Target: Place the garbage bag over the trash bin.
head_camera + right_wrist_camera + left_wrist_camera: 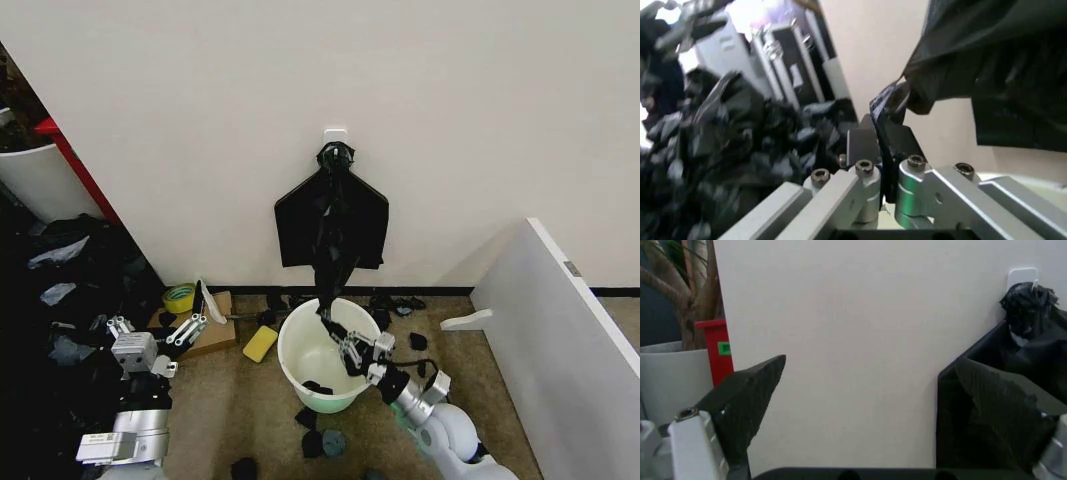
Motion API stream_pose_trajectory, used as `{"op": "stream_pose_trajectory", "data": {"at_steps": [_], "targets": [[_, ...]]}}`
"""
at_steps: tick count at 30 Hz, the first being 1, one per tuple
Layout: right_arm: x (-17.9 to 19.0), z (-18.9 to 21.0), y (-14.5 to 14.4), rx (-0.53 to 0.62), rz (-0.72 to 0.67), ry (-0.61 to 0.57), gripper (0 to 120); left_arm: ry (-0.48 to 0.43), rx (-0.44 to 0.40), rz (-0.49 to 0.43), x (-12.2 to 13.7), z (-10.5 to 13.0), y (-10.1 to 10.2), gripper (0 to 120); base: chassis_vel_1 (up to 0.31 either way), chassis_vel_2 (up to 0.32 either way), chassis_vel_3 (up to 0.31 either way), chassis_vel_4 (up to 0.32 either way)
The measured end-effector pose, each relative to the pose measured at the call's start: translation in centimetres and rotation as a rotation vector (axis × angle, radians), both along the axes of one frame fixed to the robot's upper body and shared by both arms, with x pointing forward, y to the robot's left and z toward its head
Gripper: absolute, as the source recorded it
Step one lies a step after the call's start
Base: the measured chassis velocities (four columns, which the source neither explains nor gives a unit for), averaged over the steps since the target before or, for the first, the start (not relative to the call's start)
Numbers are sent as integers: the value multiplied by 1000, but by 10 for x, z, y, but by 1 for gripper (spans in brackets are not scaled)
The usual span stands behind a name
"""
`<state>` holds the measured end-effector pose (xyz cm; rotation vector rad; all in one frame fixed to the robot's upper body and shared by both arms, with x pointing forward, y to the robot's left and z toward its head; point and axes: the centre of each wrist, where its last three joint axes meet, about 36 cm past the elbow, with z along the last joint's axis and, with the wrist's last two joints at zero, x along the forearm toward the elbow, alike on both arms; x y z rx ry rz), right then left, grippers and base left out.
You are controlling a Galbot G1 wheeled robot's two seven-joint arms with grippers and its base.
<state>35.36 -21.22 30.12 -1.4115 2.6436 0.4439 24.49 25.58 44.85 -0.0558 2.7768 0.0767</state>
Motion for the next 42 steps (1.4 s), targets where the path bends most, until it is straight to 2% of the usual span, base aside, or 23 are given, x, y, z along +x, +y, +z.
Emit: {"op": "stream_pose_trajectory", "data": {"at_steps": [19,22,27,29,30,34,36,37,39,42], "targets": [[10,-18,-37,-135,123,-87,0,-5,-1,3,0,2,-1,100,0,0,0,0],[10,-17,-37,-138,112,-95,0,-5,-2,3,0,2,-1,100,0,0,0,0],[12,-4,-23,-47,-39,-109,0,-4,0,2,0,2,-1,100,0,0,0,0],[12,5,-14,7,-120,-116,8,-4,1,1,0,2,0,100,0,0,0,0],[12,5,-14,7,-120,-116,8,-4,1,1,0,2,0,100,0,0,0,0],[3,18,-8,62,-190,-113,23,2,-4,-2,2,-2,-1,100,0,0,0,0],[-7,25,-9,63,-192,-119,33,4,-5,-2,3,-4,-1,100,0,0,0,0],[-7,25,-9,63,-192,-119,33,4,-5,-2,3,-4,-1,100,0,0,0,0],[-15,33,-10,61,-211,-119,41,5,-7,-2,4,-5,-1,100,0,0,0,0],[-24,48,-10,10,-305,-104,53,6,-8,-3,6,-6,0,100,0,0,0,0]]}}
